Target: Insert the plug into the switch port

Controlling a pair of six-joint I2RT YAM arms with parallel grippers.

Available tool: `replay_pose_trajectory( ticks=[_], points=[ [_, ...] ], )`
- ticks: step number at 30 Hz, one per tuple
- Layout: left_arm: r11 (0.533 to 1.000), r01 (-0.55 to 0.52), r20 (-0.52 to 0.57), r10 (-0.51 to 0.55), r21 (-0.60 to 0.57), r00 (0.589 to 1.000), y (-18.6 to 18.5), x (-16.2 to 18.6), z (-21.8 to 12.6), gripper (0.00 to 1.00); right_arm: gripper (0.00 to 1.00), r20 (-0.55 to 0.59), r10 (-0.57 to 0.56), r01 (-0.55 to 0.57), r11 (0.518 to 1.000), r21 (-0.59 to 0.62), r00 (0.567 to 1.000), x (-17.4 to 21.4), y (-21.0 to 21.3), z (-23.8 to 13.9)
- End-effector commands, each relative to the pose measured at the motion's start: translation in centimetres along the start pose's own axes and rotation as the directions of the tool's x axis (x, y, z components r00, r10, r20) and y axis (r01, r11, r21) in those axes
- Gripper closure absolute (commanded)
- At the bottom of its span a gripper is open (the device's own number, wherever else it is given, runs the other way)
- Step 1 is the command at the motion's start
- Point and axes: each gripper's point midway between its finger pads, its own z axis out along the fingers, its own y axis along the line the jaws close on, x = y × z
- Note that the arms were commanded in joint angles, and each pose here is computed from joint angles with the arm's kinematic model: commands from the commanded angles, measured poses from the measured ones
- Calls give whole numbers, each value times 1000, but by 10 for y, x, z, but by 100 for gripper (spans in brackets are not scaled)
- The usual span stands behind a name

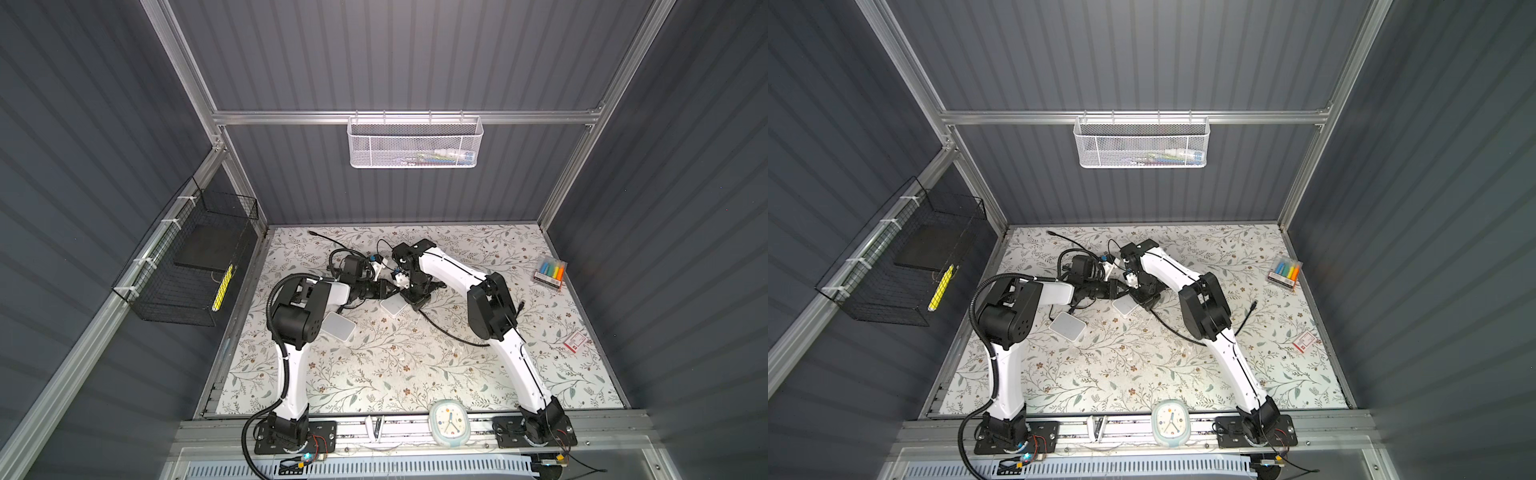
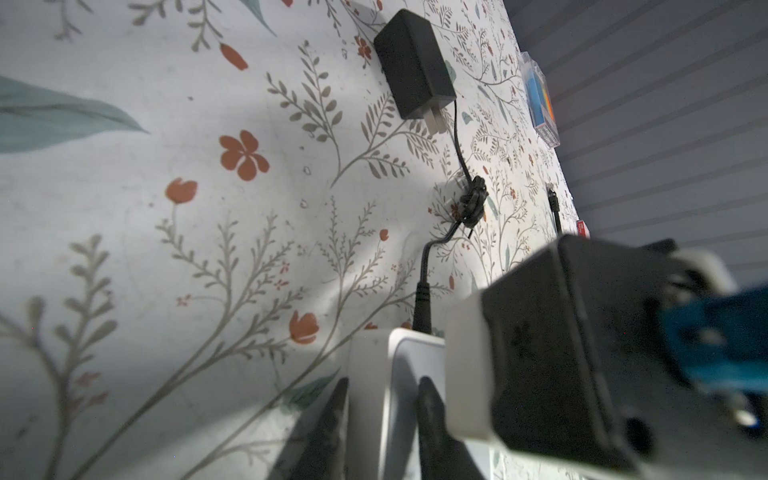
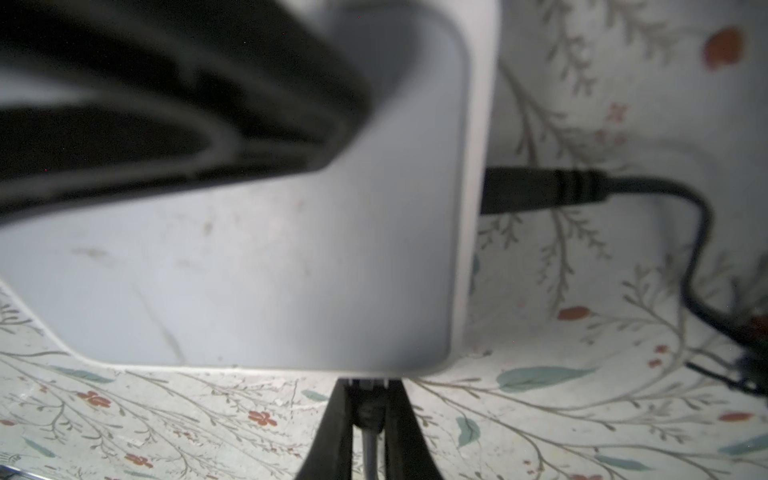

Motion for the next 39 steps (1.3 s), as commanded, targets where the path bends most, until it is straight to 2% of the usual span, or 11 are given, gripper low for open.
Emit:
replay_pose_trajectory(
  ticks=[1, 14, 23, 39],
  points=[
    [981, 123, -245, -84, 151, 966, -42, 78, 29, 73, 100, 392, -55, 76, 996, -39, 918, -99, 23, -27],
    [981, 151, -212, -123, 125, 970, -35, 84, 25, 74, 100, 369, 49, -33, 998, -50, 928, -95, 12, -19],
    [979, 153, -205, -123, 134, 971, -35, 91, 22, 74, 100, 384, 146, -113, 988, -108, 912, -99, 9, -19],
    [969, 164, -212, -124, 183, 969, -39, 102, 23, 76, 100, 403, 158, -113, 985, -134, 902, -106, 12, -21]
  ],
)
